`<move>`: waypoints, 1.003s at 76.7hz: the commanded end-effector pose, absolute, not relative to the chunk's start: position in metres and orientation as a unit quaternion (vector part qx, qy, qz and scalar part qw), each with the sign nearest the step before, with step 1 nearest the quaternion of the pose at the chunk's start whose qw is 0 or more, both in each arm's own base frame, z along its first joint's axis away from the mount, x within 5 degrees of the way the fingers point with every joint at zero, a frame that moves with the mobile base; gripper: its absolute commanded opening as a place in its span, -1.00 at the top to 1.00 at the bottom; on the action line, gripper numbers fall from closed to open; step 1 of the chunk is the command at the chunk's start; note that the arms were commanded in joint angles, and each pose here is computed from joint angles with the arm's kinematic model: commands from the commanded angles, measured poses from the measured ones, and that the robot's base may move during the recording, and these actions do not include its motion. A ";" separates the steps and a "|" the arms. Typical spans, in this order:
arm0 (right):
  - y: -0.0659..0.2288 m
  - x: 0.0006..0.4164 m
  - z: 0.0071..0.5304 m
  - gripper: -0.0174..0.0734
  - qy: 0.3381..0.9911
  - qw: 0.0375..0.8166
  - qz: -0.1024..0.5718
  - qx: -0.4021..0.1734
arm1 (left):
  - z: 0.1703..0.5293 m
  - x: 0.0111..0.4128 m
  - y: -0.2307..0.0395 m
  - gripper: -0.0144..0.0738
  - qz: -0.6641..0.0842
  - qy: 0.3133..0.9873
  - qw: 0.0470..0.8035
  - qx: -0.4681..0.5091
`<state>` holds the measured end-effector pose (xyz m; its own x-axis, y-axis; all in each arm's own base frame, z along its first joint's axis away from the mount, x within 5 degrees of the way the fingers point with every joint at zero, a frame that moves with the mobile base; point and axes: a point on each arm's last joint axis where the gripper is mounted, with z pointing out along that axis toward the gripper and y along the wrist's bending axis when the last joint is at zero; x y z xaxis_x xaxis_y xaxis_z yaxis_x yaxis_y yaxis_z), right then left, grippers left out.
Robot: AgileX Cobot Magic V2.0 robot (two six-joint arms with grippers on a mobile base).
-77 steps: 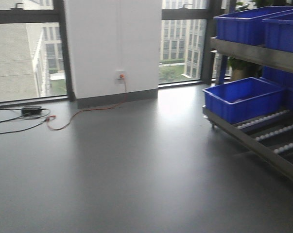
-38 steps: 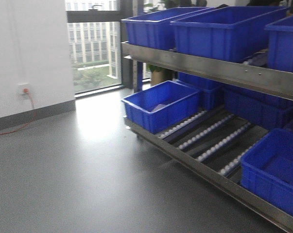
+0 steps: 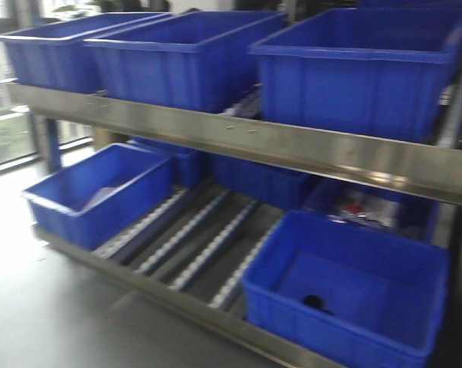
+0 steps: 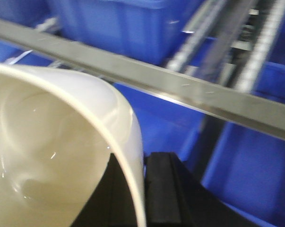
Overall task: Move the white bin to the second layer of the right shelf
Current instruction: 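Approach the roller shelf with blue crates, bin held in right gripper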
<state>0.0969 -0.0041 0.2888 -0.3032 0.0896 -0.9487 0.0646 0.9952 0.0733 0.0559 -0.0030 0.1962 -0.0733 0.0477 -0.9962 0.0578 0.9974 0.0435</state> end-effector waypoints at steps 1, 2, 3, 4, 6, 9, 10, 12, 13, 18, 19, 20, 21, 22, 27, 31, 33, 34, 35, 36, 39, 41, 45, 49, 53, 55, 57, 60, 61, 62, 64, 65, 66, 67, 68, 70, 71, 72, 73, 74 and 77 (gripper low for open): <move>-0.004 0.099 0.308 0.51 0.767 0.640 0.011 0.046 | 0.192 0.056 -0.003 0.48 -0.006 0.710 0.703 0.033; -0.004 0.099 0.308 0.51 0.767 0.640 0.011 0.046 | 0.192 0.056 -0.003 0.48 -0.006 0.710 0.703 0.033; -0.004 0.099 0.308 0.51 0.767 0.640 0.011 0.046 | 0.192 0.056 -0.003 0.48 -0.006 0.710 0.703 0.033; -0.004 0.099 0.308 0.51 0.767 0.640 0.011 0.046 | 0.192 0.056 -0.003 0.48 -0.006 0.710 0.703 0.033; -0.004 0.099 0.308 0.51 0.767 0.640 0.011 0.046 | 0.192 0.056 -0.003 0.48 -0.006 0.710 0.703 0.033; -0.004 0.099 0.308 0.51 0.767 0.640 0.011 0.046 | 0.192 0.056 -0.003 0.48 -0.006 0.710 0.703 0.033; -0.004 0.099 0.308 0.51 0.767 0.640 0.011 0.046 | 0.192 0.056 -0.003 0.48 -0.006 0.710 0.703 0.033; -0.004 0.099 0.308 0.51 0.767 0.640 0.011 0.046 | 0.192 0.056 -0.003 0.48 -0.006 0.710 0.703 0.033; -0.004 0.099 0.308 0.51 0.767 0.640 0.011 0.046 | 0.192 0.056 -0.003 0.48 -0.006 0.710 0.703 0.033; -0.004 0.099 0.308 0.51 0.767 0.640 0.011 0.046 | 0.192 0.056 -0.003 0.48 -0.006 0.710 0.703 0.033; -0.004 0.099 0.308 0.51 0.767 0.640 0.011 0.046 | 0.192 0.056 -0.003 0.48 -0.006 0.710 0.703 0.033; -0.004 0.099 0.308 0.51 0.767 0.640 0.011 0.046 | 0.192 0.056 -0.003 0.48 -0.006 0.710 0.703 0.033; -0.004 0.099 0.308 0.51 0.767 0.640 0.011 0.046 | 0.192 0.056 -0.003 0.48 -0.006 0.710 0.703 0.033; -0.004 0.099 0.308 0.51 0.767 0.640 0.011 0.046 | 0.192 0.056 -0.003 0.48 -0.006 0.710 0.703 0.033; -0.004 0.099 0.308 0.51 0.767 0.640 0.011 0.046 | 0.192 0.056 -0.003 0.48 -0.006 0.710 0.703 0.033; -0.004 0.099 0.308 0.51 0.767 0.640 0.011 0.046 | 0.192 0.056 -0.003 0.48 -0.006 0.710 0.703 0.033; -0.004 0.099 0.308 0.51 0.767 0.640 0.011 0.046 | 0.192 0.056 -0.003 0.48 -0.006 0.710 0.703 0.033; -0.004 0.099 0.308 0.51 0.767 0.640 0.011 0.046 | 0.192 0.056 -0.003 0.48 -0.006 0.710 0.703 0.033; -0.004 0.099 0.308 0.51 0.767 0.640 0.011 0.046 | 0.192 0.056 -0.003 0.48 -0.006 0.710 0.703 0.033; -0.004 0.099 0.308 0.51 0.767 0.640 0.011 0.046 | 0.192 0.056 -0.003 0.48 -0.006 0.710 0.703 0.033; -0.004 0.099 0.308 0.51 0.767 0.640 0.011 0.046 | 0.192 0.056 -0.003 0.48 -0.006 0.710 0.703 0.033; -0.004 0.099 0.308 0.51 0.767 0.640 0.011 0.046 | 0.192 0.056 -0.003 0.48 -0.006 0.710 0.703 0.033; -0.004 0.099 0.308 0.51 0.767 0.640 0.011 0.046 | 0.192 0.056 -0.003 0.48 -0.006 0.710 0.703 0.033; -0.004 0.099 0.308 0.51 0.767 0.640 0.011 0.046 | 0.192 0.056 -0.003 0.48 -0.006 0.710 0.703 0.033; -0.004 0.099 0.308 0.51 0.767 0.640 0.011 0.046 | 0.192 0.056 -0.003 0.48 -0.006 0.710 0.703 0.033; -0.004 0.099 0.308 0.51 0.767 0.640 0.011 0.046 | 0.192 0.056 -0.003 0.48 -0.006 0.710 0.703 0.033; -0.004 0.099 0.308 0.51 0.767 0.640 0.011 0.046 | 0.192 0.056 -0.003 0.48 -0.006 0.710 0.703 0.033; -0.004 0.099 0.308 0.51 0.767 0.640 0.011 0.046 | 0.192 0.056 -0.003 0.48 -0.006 0.710 0.703 0.033; -0.004 0.099 0.308 0.51 0.767 0.640 0.011 0.046 | 0.192 0.056 -0.003 0.48 -0.006 0.710 0.703 0.033; -0.004 0.099 0.308 0.51 0.767 0.640 0.011 0.046 | 0.192 0.056 -0.003 0.48 -0.006 0.710 0.703 0.033; -0.004 0.099 0.308 0.51 0.767 0.640 0.011 0.046 | 0.192 0.056 -0.003 0.48 -0.006 0.710 0.703 0.033; -0.004 0.099 0.308 0.51 0.767 0.640 0.011 0.046 | 0.192 0.056 -0.003 0.48 -0.006 0.710 0.703 0.033; -0.004 0.099 0.308 0.51 0.767 0.640 0.011 0.046 | 0.192 0.056 -0.003 0.48 -0.006 0.710 0.703 0.033; -0.004 0.099 0.308 0.51 0.767 0.640 0.011 0.046 | 0.192 0.056 -0.003 0.48 -0.006 0.710 0.703 0.033; -0.004 0.099 0.308 0.51 0.767 0.640 0.011 0.046 | 0.192 0.056 -0.003 0.48 -0.006 0.710 0.703 0.033; -0.004 0.099 0.308 0.51 0.767 0.640 0.011 0.046 | 0.192 0.056 -0.003 0.48 -0.006 0.710 0.703 0.033; -0.004 0.099 0.308 0.51 0.767 0.640 0.011 0.046 | 0.192 0.056 -0.003 0.48 -0.006 0.710 0.703 0.033; -0.004 0.099 0.308 0.51 0.767 0.640 0.011 0.046 | 0.192 0.056 -0.003 0.48 -0.006 0.710 0.703 0.033; -0.004 0.099 0.308 0.51 0.767 0.640 0.011 0.046 | 0.192 0.056 -0.003 0.48 -0.006 0.710 0.703 0.033; -0.004 0.099 0.308 0.51 0.767 0.640 0.011 0.046 | 0.192 0.056 -0.003 0.48 -0.006 0.710 0.703 0.033; -0.004 0.099 0.308 0.51 0.767 0.640 0.011 0.046 | 0.192 0.056 -0.003 0.48 -0.006 0.710 0.703 0.033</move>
